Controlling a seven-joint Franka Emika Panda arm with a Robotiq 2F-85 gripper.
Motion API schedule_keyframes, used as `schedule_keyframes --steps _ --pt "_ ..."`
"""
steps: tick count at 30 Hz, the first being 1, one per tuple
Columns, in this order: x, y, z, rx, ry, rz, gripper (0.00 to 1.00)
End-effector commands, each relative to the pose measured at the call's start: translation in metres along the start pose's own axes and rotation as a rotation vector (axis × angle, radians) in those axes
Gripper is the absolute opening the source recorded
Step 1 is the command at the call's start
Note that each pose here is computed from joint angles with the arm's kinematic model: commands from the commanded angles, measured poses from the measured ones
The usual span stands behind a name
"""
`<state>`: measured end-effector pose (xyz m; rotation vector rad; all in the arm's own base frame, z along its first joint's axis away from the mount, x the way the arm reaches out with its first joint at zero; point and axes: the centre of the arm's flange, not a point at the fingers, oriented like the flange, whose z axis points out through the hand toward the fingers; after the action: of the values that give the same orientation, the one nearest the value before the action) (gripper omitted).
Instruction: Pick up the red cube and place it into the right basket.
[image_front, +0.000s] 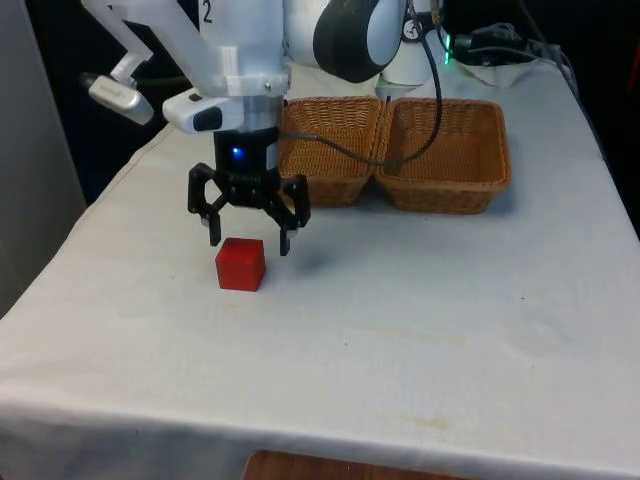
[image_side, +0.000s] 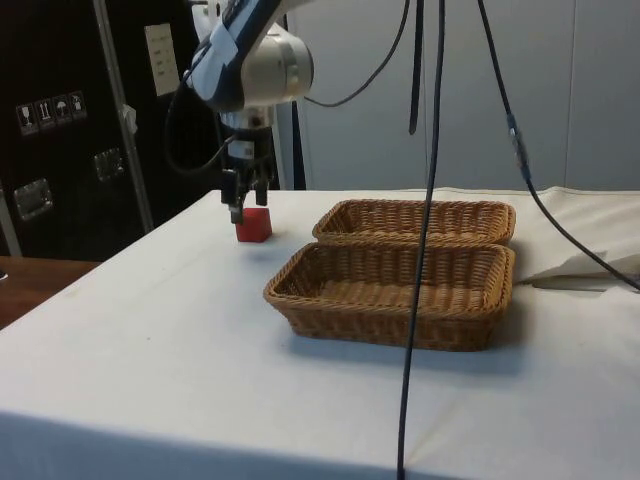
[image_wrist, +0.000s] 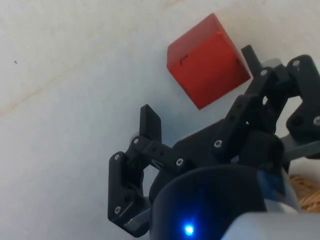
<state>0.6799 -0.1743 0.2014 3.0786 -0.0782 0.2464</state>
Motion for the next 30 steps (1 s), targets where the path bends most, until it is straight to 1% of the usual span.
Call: schedule_keyframes --steps 1,2,3,6,10,11,12,15,16,17,20,21,22,24,25,29,30 --pt "0.001 -0.001 0.005 0.003 0.014 -0.001 1.0" --pt "0.0 0.0 0.002 -0.001 0.001 0.002 1.0" --pt "0.001 -0.001 0.009 -0.001 0.017 0.0 1.0" --pt "0.0 -0.002 0.014 -0.007 0.024 0.002 1.0" --pt "-0.001 -0.002 0.019 -0.01 0.029 0.006 1.0" --pt "-0.003 -0.002 0.018 -0.016 0.015 0.006 1.0" --pt "-0.001 -0.002 0.02 -0.011 0.029 0.005 1.0" --pt "-0.002 -0.002 0.02 -0.014 0.027 0.006 1.0" --pt "-0.002 -0.002 0.02 -0.014 0.026 0.006 0.97" --pt "-0.002 -0.002 0.02 -0.015 0.025 0.006 0.8" --pt "-0.002 -0.002 0.02 -0.015 0.024 0.007 0.46" --pt "-0.003 -0.002 0.02 -0.017 0.017 0.007 0.34" --pt "-0.002 -0.002 0.02 -0.015 0.024 0.007 0.34" --pt "-0.002 -0.002 0.02 -0.015 0.024 0.006 0.14" --pt "-0.002 -0.002 0.02 -0.015 0.024 0.006 0.02" --pt "-0.002 -0.002 0.019 -0.016 0.024 0.008 0.03" --pt "-0.003 -0.002 0.02 -0.017 0.017 0.007 0.03"
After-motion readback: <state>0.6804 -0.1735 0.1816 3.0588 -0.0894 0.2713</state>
